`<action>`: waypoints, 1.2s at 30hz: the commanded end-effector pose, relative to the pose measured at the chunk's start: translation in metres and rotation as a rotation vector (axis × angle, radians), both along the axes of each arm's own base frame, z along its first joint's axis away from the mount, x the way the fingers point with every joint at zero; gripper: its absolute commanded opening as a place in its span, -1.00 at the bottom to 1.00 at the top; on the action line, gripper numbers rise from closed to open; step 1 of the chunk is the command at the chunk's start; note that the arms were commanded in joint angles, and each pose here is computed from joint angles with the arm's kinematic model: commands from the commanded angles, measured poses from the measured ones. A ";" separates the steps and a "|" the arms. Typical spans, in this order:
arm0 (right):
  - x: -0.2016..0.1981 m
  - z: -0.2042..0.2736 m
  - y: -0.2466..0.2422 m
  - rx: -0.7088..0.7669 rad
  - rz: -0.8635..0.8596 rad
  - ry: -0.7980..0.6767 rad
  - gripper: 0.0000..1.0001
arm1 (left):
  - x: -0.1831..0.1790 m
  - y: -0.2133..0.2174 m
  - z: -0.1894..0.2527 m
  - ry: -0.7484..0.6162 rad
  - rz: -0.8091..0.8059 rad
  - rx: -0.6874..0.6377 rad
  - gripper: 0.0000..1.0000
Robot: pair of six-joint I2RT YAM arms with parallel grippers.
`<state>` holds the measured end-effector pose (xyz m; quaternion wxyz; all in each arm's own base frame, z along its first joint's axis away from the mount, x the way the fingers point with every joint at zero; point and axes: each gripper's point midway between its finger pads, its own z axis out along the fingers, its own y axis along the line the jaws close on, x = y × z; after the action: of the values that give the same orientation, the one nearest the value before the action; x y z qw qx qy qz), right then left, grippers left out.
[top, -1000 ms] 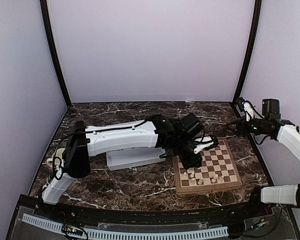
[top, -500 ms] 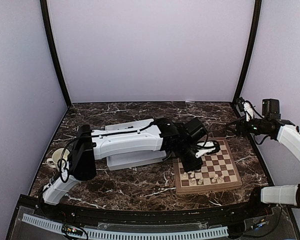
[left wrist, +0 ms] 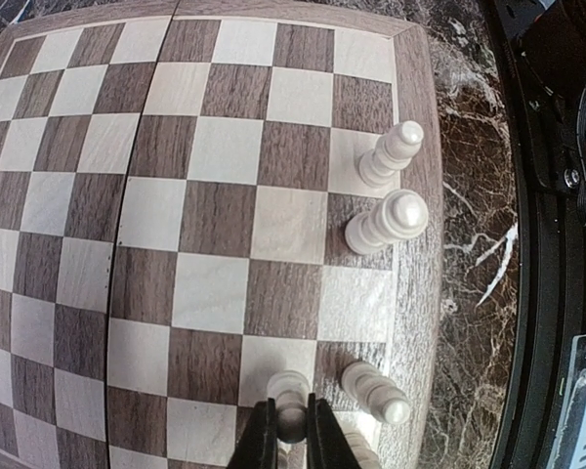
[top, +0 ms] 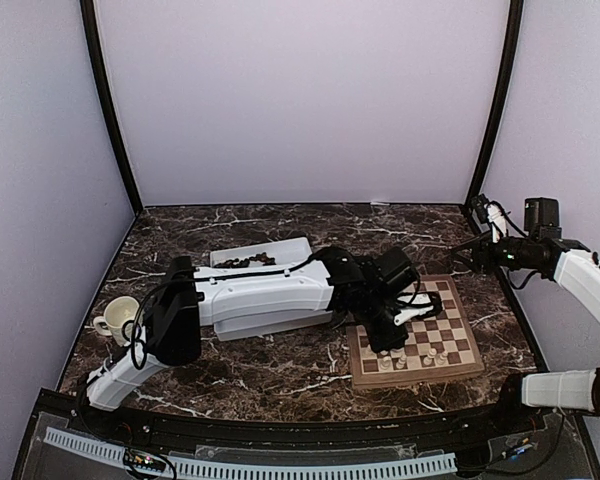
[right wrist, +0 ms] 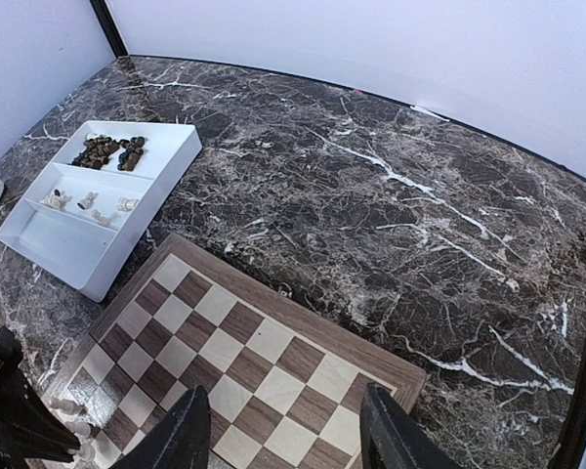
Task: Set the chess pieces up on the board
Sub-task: Place the pawn on c2.
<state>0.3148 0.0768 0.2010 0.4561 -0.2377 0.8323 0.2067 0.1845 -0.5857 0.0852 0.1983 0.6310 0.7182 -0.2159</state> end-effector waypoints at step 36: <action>0.000 -0.001 0.002 0.008 0.017 -0.012 0.07 | 0.015 -0.015 0.067 -0.096 0.026 -0.149 -0.28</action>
<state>0.3143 0.0772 0.2003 0.4552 -0.2381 0.8323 0.2084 0.1929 -0.5928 0.0729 0.2119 0.6272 0.7205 -0.2063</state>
